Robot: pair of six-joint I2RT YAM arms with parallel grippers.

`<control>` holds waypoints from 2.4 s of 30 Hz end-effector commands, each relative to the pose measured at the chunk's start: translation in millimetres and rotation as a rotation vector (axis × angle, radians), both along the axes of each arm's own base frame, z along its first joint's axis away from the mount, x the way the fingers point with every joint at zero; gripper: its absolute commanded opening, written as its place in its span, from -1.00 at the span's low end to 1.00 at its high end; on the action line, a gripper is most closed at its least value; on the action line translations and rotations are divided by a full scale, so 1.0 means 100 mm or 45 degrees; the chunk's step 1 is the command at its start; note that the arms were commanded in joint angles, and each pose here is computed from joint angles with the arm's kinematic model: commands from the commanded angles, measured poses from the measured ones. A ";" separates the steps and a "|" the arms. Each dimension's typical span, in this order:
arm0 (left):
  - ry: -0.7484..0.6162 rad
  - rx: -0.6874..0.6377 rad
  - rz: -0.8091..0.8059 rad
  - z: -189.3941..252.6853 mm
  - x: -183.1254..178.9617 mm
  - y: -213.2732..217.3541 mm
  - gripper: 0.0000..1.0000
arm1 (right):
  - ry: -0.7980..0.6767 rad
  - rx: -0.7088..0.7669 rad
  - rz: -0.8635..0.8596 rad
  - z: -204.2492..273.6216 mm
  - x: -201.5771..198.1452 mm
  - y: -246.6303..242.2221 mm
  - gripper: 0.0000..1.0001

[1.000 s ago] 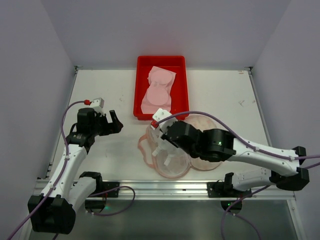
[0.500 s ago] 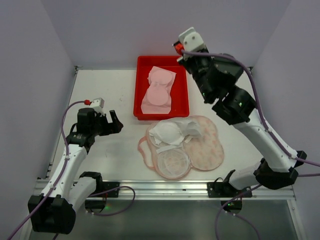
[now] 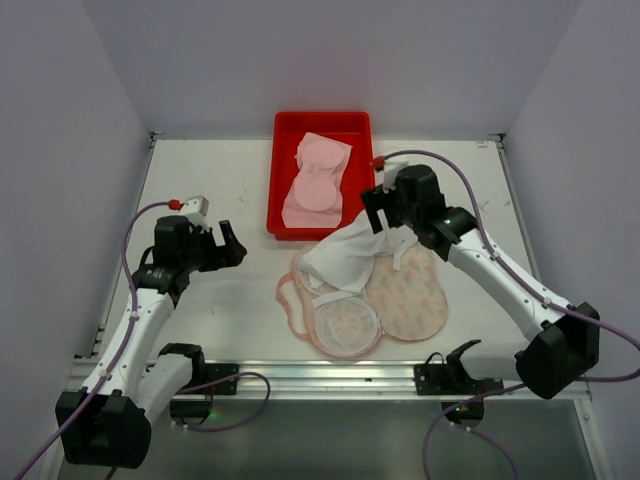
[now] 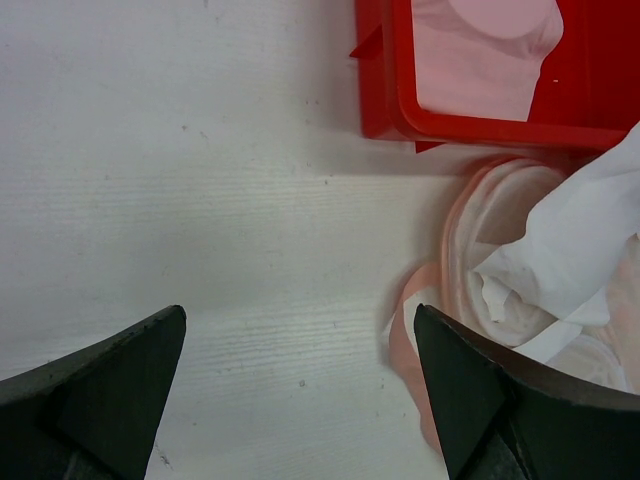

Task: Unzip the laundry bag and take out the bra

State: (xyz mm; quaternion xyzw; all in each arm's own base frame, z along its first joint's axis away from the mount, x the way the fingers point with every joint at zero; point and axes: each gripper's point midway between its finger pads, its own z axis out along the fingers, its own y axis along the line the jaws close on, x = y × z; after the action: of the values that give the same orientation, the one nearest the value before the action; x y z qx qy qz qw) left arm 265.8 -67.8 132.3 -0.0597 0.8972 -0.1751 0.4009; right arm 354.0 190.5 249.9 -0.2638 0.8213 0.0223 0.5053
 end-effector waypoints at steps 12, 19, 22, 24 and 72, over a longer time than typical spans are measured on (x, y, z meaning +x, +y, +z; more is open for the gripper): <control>-0.015 -0.014 -0.031 0.01 0.01 -0.03 1.00 | 0.331 0.861 -0.078 -0.48 0.47 -0.95 0.91; -0.006 -0.011 -0.028 -0.01 0.02 -0.02 1.00 | 0.509 0.860 0.156 -0.88 0.72 -0.81 0.97; -0.006 -0.011 -0.028 -0.01 0.02 -0.02 1.00 | 0.562 0.912 0.303 -0.93 0.66 -0.69 0.97; -0.004 -0.011 -0.026 -0.02 0.01 -0.02 1.00 | 0.604 0.954 0.378 -0.96 0.61 -0.62 0.97; -0.019 -0.026 -0.047 0.02 0.01 -0.05 1.00 | 0.318 0.509 0.560 0.61 -0.61 0.05 -1.00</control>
State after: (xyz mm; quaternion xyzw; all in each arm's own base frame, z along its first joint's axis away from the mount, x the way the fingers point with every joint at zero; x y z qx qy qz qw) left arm 264.3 -73.0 130.5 -0.0537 0.8986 -0.1883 0.3926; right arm 295.2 201.1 260.1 -0.3082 0.7945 0.3837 0.3557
